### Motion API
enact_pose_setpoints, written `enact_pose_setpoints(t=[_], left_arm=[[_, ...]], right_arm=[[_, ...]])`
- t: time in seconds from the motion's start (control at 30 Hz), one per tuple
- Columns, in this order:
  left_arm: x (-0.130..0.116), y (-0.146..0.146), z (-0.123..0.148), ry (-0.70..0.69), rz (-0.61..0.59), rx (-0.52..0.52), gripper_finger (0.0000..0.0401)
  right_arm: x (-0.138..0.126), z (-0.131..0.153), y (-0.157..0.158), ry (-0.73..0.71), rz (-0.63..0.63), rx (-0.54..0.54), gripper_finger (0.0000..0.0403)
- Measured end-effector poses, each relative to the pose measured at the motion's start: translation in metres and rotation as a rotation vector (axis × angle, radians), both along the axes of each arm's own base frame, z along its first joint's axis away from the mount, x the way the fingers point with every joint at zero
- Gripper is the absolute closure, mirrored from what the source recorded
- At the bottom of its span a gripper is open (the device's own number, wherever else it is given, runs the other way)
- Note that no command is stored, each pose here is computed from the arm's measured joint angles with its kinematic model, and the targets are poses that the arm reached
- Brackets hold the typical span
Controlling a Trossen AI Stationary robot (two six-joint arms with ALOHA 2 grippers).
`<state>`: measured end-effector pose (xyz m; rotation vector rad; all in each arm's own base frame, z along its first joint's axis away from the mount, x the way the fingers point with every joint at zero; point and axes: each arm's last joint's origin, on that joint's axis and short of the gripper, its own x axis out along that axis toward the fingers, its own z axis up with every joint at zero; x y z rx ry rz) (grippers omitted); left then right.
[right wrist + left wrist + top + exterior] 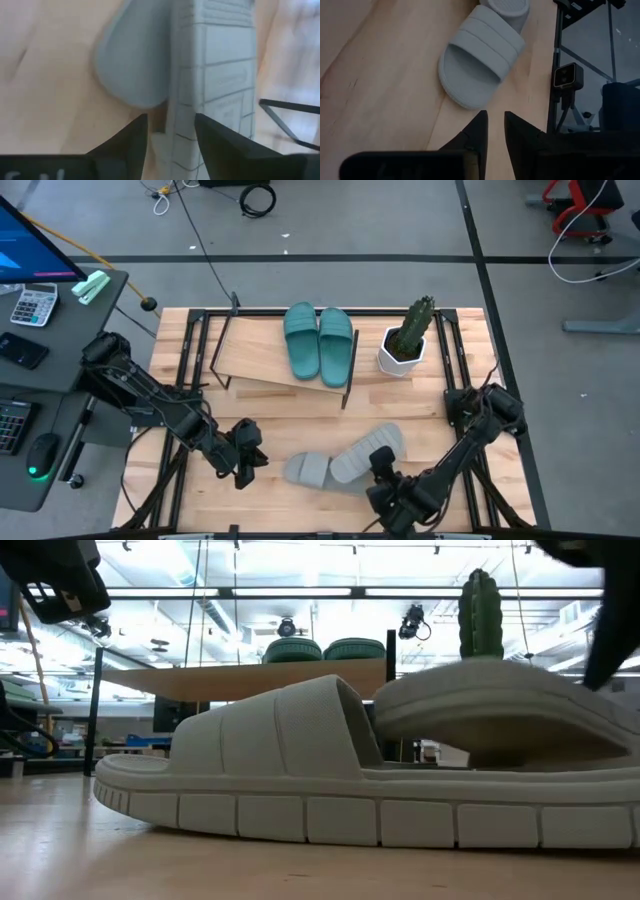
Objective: Pick and place slides into the shelf
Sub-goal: Put the gray slide on the shelf
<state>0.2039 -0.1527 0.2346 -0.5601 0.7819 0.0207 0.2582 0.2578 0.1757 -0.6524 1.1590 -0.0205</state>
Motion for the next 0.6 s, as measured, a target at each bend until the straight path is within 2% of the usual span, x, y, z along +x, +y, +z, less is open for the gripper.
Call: enact_pose_setpoints(t=[0.27,0.6], left_arm=[[0.0,0.0,-0.001,0.006,-0.003,0.007,0.0326],[-0.002,0.001,-0.002,0.022,-0.008,0.026,0.0323]], right_arm=[[0.008,0.004,-0.008,-0.04,-0.069,0.0,0.0241],[0.013,0.004,-0.002,-0.041,-0.088,0.126,0.024]])
